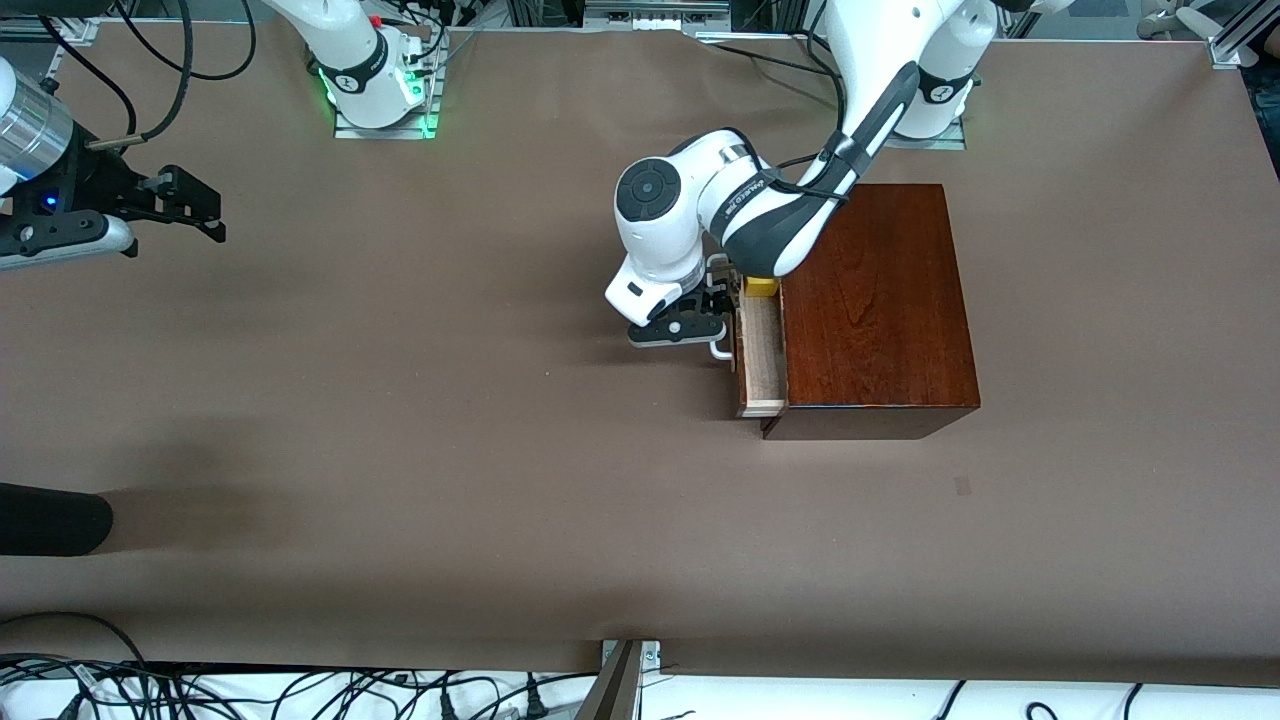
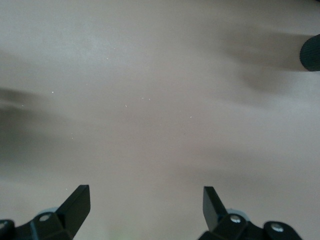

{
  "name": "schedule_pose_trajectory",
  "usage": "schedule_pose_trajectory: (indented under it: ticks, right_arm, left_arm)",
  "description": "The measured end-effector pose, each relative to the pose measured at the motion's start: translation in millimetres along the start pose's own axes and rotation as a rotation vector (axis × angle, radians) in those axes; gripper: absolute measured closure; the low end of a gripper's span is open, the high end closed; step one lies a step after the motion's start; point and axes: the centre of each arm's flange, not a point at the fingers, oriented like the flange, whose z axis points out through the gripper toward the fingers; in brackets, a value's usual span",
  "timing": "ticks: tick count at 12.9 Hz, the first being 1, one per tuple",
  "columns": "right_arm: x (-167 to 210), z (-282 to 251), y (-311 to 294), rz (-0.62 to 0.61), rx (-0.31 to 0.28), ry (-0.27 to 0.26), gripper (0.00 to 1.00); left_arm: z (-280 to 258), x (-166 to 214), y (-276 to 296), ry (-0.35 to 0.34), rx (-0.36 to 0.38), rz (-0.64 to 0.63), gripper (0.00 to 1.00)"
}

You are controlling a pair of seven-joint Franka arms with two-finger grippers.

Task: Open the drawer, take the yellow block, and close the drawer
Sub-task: 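Pull the drawer handle outward with the left gripper to open the drawer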

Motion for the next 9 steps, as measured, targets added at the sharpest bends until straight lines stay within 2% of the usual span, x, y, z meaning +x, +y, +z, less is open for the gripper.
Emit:
schedule_pose_trajectory:
  ticks: [4, 9]
  right_arm:
    - [0, 0, 0, 0.0, 0.0, 0.0, 0.0]
    - [0, 0, 0, 0.0, 0.0, 0.0, 0.0]
  left_arm:
    - [-6, 12, -6, 0.017, 0.0, 0.017, 0.0]
    - [-1, 10, -3, 0.023, 0.014, 0.035, 0.0]
